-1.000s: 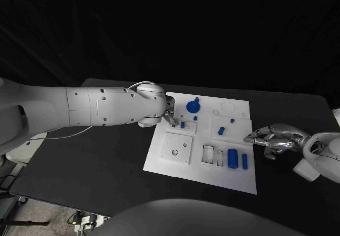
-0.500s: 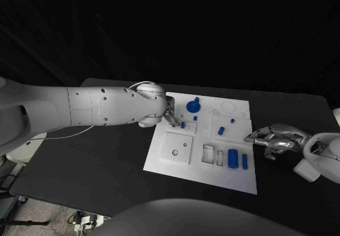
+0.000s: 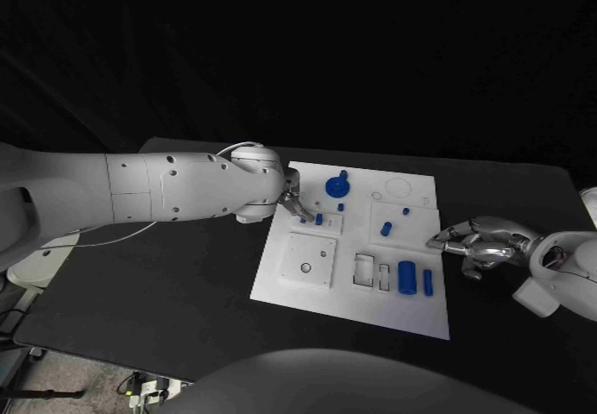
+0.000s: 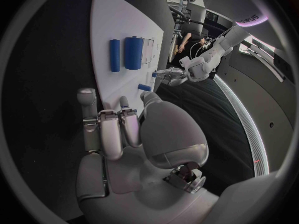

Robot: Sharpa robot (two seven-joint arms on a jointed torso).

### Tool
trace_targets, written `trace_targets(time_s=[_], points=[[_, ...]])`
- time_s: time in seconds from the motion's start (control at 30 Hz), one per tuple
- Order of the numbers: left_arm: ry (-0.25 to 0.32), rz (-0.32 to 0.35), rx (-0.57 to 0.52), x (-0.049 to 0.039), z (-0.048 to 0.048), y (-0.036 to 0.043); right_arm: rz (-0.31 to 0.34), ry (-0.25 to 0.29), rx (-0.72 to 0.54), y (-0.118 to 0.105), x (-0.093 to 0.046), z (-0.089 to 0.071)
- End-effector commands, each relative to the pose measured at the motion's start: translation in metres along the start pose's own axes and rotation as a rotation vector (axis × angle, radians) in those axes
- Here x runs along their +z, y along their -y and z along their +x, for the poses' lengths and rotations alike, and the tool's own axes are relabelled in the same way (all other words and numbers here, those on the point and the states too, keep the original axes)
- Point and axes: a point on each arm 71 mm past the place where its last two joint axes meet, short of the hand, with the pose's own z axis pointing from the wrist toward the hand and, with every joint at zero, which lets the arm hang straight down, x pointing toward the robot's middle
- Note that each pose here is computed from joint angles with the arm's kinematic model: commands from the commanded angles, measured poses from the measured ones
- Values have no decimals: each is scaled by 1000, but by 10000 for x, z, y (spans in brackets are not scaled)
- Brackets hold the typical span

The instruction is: Assemble the parts on the task board

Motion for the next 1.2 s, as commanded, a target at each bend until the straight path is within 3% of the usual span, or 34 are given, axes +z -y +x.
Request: trace_targets(time_s=[0.03, 0.13, 0.23, 0.37, 0.5, 0.6, 0.7, 0.83, 0.93, 1.07, 1.2], points=[[61, 12, -48, -35, -44, -45, 17, -19, -7, 42, -2, 28], [123, 90, -117, -98, -135, -89, 18, -18, -7, 48, -6, 27], [205, 174, -198, -173, -286, -143, 19, -16, -6, 52, -8, 25], [374, 332, -313, -315, -560, -191, 19, -15, -6, 52, -12, 27], [515, 486, -353, -421, -725, -135, 11, -11, -5, 45, -19, 30], [583, 577, -278, -451, -755, -5, -3, -4, -4, 34, -29, 31], [591, 627, -123, -436, -707, 167, -18, 4, -2, 26, -47, 32], [534, 647, 119, -347, -583, 420, -36, 16, 1, 16, -70, 31], [492, 645, 220, -277, -527, 560, -42, 19, 1, 13, -80, 33], [462, 644, 287, -207, -504, 702, -43, 18, 2, 14, -93, 39], [449, 633, 346, -149, -479, 795, -44, 17, 3, 11, -102, 45]])
